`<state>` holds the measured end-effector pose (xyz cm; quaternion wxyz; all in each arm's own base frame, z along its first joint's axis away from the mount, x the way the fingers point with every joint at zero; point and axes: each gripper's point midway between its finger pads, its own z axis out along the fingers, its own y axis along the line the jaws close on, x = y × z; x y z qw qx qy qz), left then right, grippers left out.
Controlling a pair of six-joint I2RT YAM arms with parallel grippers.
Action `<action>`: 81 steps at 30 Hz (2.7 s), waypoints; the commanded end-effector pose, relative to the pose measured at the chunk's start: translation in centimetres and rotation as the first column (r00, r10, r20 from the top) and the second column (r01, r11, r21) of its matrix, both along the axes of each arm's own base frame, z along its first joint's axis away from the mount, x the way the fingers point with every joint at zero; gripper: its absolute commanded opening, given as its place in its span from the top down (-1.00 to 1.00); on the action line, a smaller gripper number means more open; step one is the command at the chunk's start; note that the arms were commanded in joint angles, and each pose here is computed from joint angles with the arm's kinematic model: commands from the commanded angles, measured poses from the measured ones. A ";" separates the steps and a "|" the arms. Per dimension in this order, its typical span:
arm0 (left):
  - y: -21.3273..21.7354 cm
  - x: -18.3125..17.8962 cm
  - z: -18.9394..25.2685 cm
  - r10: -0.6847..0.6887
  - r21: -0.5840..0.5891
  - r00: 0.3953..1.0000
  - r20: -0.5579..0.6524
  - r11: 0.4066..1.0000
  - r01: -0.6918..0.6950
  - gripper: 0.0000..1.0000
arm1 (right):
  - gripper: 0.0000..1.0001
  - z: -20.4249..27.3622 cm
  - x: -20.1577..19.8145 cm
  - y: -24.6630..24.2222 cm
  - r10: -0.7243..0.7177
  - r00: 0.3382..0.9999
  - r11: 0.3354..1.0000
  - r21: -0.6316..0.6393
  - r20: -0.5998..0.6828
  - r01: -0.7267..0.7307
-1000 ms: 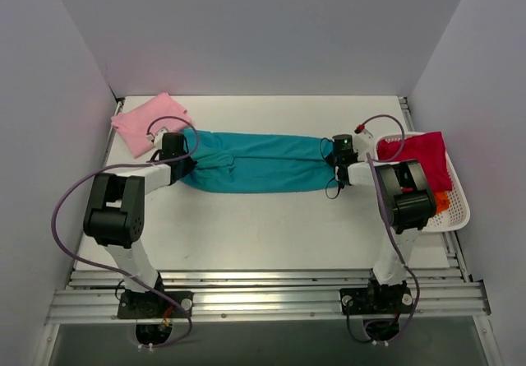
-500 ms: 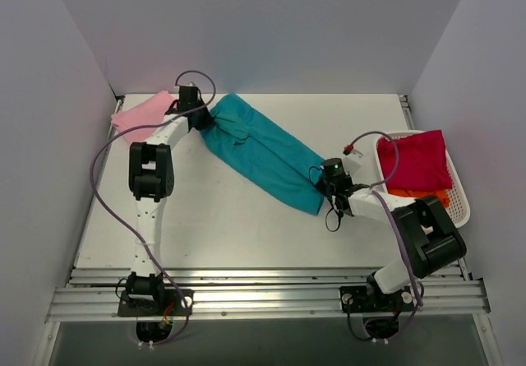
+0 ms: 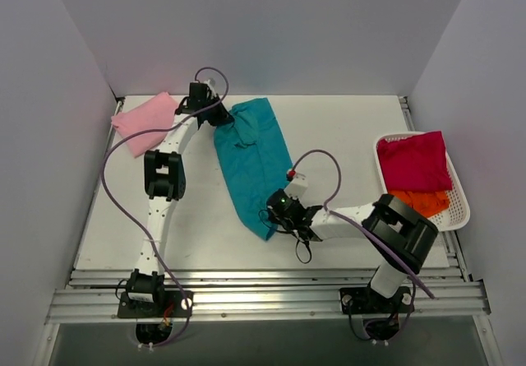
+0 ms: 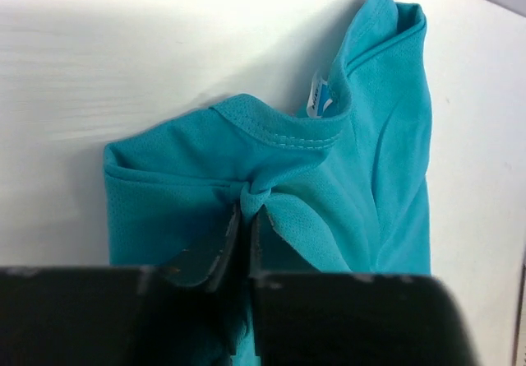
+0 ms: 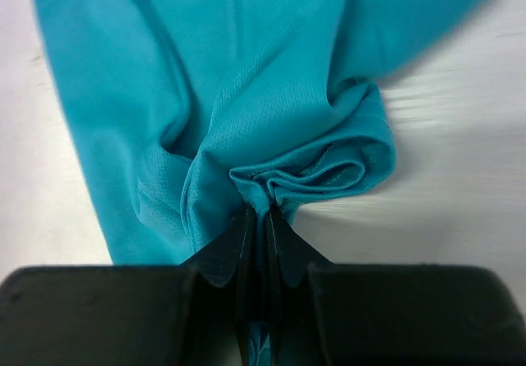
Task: Fold and stack the t-shirts
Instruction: Fold the tshirt
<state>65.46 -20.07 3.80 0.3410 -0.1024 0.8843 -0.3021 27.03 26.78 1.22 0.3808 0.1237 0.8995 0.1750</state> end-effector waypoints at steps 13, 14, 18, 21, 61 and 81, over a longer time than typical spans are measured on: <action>1.4 1.0 12.3 -0.091 -0.040 0.947 0.308 0.993 0.109 -0.88 | -1.00 -0.2 -3.2 4.9 0.048 0.999 0.990 -0.136 0.016 -0.045; 2.6 1.0 12.5 -0.065 -0.030 0.950 0.306 0.997 0.078 -0.88 | -1.00 0.3 -3.2 4.3 0.036 0.999 0.988 -0.153 0.024 -0.032; 6.5 -0.1 18.3 0.041 0.018 0.923 0.382 0.999 -0.051 -0.88 | -1.00 4.0 -3.2 3.3 0.015 0.996 0.988 -0.153 0.087 -0.002; 9.6 -2.1 24.1 0.136 0.073 0.876 0.462 0.979 -0.191 -0.88 | -1.00 6.2 -3.7 2.7 0.006 0.992 0.988 -0.151 0.124 0.013; -3.1 -46.7 4.8 -0.078 0.138 0.993 -0.092 0.986 0.090 -0.89 | -0.95 3.4 -0.3 -4.8 -0.135 0.984 0.983 -0.111 0.114 0.147; -3.8 -47.4 -0.9 0.056 0.091 0.988 -0.146 0.995 -0.043 -0.85 | -0.95 6.5 0.0 -7.9 -0.184 0.967 0.973 -0.106 0.176 0.205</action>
